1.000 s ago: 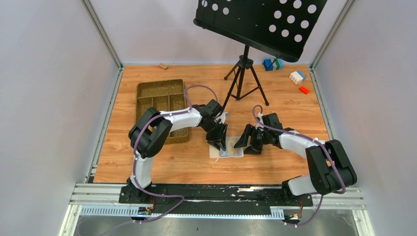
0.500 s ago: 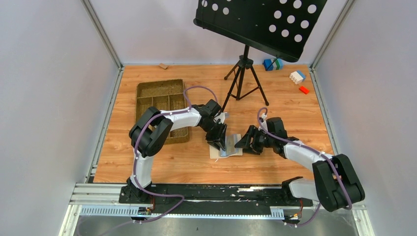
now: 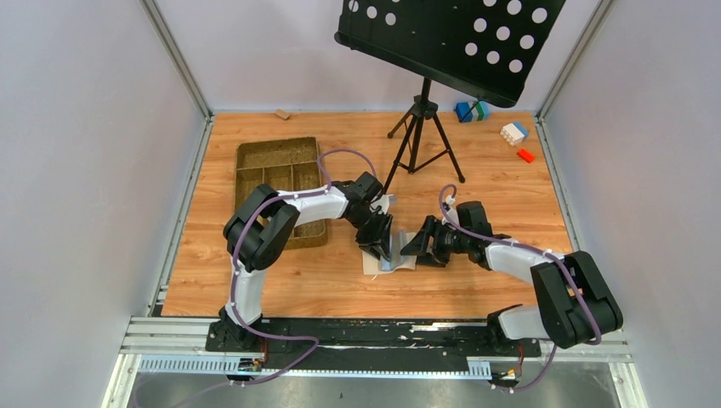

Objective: Take the credit cards out of the card holder
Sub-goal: Remove the credit card from the card holder.

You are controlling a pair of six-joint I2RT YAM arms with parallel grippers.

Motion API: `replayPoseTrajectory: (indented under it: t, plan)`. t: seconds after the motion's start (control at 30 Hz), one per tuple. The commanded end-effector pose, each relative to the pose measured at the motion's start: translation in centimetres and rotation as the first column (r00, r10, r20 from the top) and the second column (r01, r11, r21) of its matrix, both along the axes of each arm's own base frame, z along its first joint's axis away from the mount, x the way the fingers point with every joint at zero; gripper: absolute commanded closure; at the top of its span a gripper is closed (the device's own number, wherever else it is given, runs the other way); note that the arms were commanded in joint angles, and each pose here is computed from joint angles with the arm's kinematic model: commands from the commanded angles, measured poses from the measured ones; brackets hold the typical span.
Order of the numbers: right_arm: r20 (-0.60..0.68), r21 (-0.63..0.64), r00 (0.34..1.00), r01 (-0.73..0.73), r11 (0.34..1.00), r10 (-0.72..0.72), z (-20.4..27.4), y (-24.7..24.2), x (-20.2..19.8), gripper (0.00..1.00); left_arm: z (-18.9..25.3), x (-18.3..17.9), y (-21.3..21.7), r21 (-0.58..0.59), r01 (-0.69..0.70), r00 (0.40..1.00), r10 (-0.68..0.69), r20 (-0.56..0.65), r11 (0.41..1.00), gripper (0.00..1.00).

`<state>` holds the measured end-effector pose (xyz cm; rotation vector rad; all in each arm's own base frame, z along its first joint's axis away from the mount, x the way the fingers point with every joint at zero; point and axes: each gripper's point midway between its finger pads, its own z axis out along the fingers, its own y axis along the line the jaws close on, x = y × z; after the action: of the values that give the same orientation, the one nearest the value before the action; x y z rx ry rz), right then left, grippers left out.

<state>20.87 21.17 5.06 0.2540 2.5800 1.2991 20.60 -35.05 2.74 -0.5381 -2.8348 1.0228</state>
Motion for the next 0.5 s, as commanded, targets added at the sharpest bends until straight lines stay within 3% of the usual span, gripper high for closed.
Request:
replayPoseTrajectory:
  t: [0.0,0.13,0.23,0.47]
  plan:
    - [0.125,0.067,0.991,-0.053,0.996,0.045,3.1,1.4,1.6,0.39,-1.9,-0.9,-0.1,0.031,0.024,1.000,-0.024,-0.003,0.999,0.62]
    - [0.048,-0.045,0.998,-0.050,0.998,0.052,1.2,0.6,1.5,0.37,-1.7,-0.7,-0.3,0.021,0.018,1.000,-0.018,0.001,1.000,0.62]
    - [0.012,-0.093,0.999,-0.040,0.995,0.041,0.3,0.3,1.6,0.42,-1.6,-0.7,-0.5,0.015,0.015,1.000,-0.015,-0.001,1.000,0.62]
    - [-0.024,-0.185,0.999,-0.039,0.982,0.035,-0.9,-0.5,1.6,0.76,-1.4,-0.6,-0.7,0.009,0.010,1.000,-0.010,-0.002,1.000,0.62]
